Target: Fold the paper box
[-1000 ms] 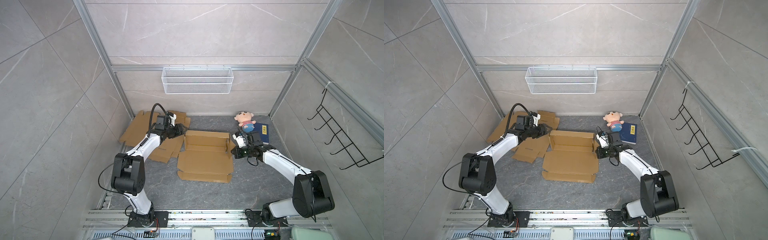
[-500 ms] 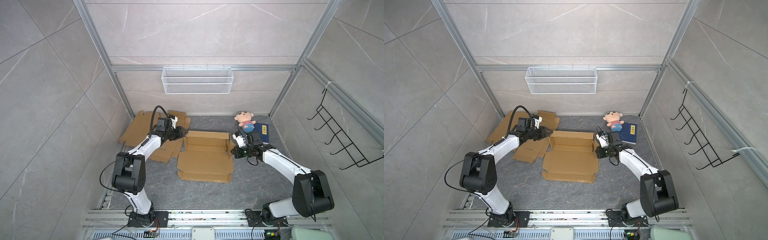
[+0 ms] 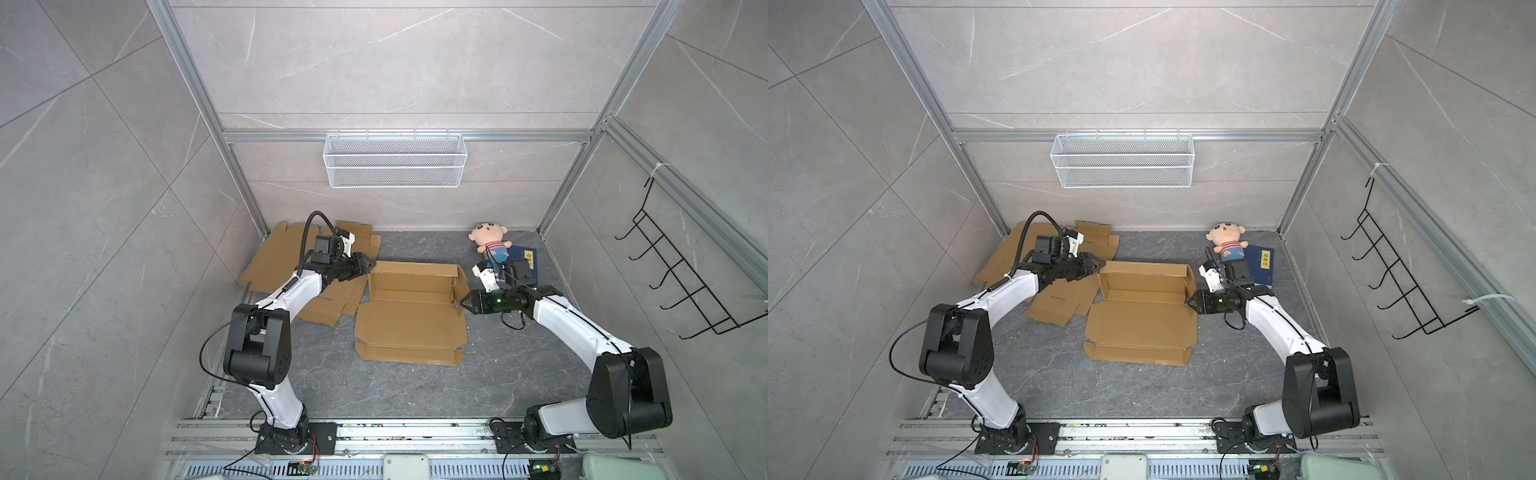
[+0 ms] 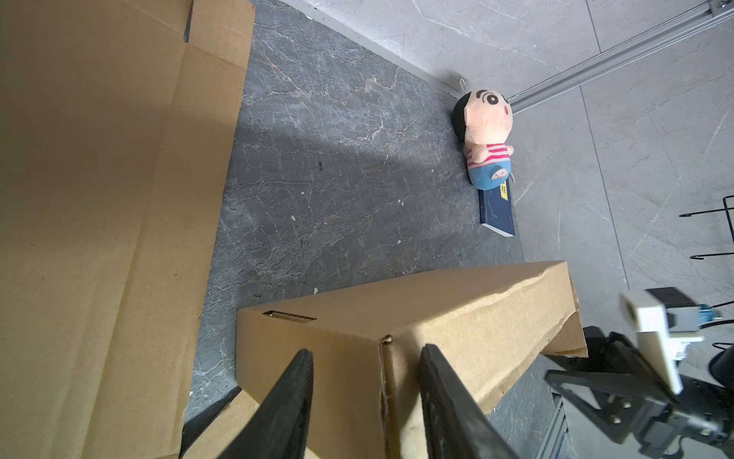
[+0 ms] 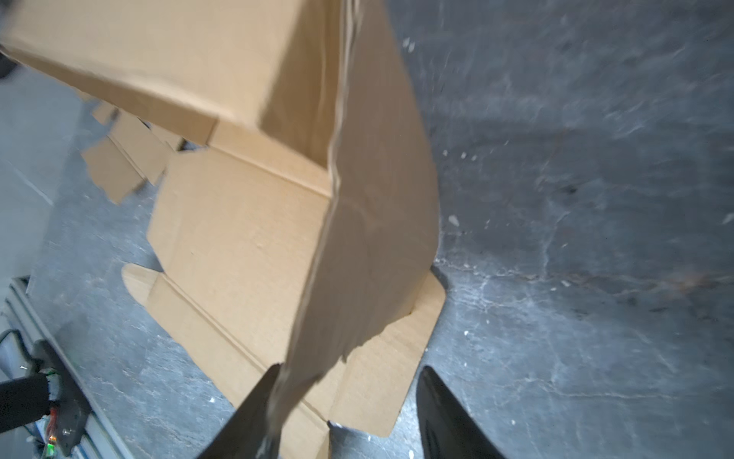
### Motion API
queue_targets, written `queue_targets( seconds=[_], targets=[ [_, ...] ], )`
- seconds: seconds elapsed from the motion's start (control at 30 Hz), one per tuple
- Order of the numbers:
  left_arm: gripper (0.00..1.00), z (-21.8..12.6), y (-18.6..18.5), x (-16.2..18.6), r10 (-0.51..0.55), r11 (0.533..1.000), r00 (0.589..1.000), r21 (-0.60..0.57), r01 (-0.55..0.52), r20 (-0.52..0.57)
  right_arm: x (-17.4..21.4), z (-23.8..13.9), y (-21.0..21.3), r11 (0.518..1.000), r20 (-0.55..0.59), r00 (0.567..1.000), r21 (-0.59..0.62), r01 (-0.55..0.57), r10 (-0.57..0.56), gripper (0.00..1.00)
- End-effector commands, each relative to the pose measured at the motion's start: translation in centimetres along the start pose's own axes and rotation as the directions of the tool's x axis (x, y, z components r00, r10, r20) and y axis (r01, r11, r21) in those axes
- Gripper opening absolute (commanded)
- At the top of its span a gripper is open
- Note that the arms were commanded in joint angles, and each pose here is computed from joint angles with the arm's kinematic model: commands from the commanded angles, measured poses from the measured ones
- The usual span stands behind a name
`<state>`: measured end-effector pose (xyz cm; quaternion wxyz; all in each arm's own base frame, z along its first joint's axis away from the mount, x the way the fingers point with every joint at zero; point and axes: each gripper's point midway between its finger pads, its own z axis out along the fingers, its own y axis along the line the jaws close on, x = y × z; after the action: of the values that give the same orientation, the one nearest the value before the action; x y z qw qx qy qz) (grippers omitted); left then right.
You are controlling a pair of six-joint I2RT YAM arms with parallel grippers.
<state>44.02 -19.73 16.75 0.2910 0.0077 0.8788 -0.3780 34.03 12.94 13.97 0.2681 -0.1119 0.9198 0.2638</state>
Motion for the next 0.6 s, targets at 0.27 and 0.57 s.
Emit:
queue_targets(
  seconds=[0.27, 0.57],
  targets=[
    [0.46, 0.6, 1.2, 1.2, -0.014, 1.0, 0.999, -0.022, 0.013, -0.039, -5.0, -3.8, -6.2, 0.974, 0.234, 0.968, 0.186, -0.132, 0.086, 0.55],
    [0.46, 0.5, 1.2, 1.1, -0.012, 0.999, 0.999, -0.031, 0.01, -0.039, -4.1, 0.9, -5.7, 0.979, 0.105, 0.991, 0.196, 0.063, -0.085, 0.56]
  ],
)
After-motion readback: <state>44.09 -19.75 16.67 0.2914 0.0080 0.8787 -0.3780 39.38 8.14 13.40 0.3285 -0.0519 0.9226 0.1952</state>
